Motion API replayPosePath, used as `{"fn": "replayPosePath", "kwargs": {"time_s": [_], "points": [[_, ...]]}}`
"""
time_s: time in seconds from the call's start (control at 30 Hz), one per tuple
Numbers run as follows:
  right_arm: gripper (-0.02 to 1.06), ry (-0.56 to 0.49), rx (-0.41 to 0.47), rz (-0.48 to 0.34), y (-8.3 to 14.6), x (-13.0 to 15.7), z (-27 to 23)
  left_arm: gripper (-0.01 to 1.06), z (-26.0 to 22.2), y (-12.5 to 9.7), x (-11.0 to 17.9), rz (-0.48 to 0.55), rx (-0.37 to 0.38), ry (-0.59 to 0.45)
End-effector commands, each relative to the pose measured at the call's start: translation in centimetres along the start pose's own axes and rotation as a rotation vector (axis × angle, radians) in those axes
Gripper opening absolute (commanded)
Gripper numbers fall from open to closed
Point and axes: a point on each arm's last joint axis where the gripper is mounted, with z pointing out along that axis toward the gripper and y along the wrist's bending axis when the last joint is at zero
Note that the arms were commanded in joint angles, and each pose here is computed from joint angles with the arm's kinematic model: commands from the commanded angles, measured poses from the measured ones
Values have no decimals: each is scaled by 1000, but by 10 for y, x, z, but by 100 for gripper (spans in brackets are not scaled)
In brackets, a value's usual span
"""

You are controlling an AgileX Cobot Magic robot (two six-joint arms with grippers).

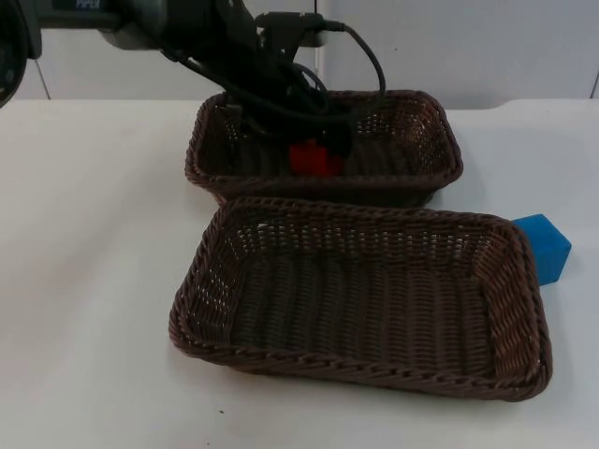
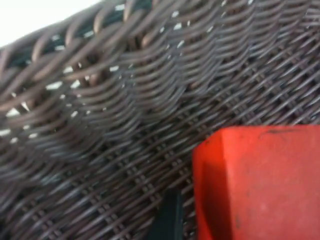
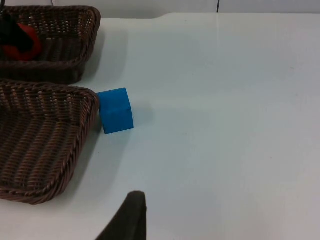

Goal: Pick up one cube with the left hand and place it into the upper basket. Pick up one cube with the right hand and place it into the lower basket.

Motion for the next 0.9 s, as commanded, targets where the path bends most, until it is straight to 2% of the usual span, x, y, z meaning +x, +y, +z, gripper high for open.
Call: {"fn": "replayPosePath", "kwargs": {"time_s": [0.0, 0.5, 0.87], "points": [[105, -4, 7, 1, 0, 0, 0, 78, -24, -9, -19, 9, 10, -54], [105, -4, 9, 0, 0, 0, 0, 78, -130, -35, -70, 59, 28, -203], [105, -4, 7, -2, 0, 0, 0, 78, -144, -40, -70, 37, 44, -171]]}}
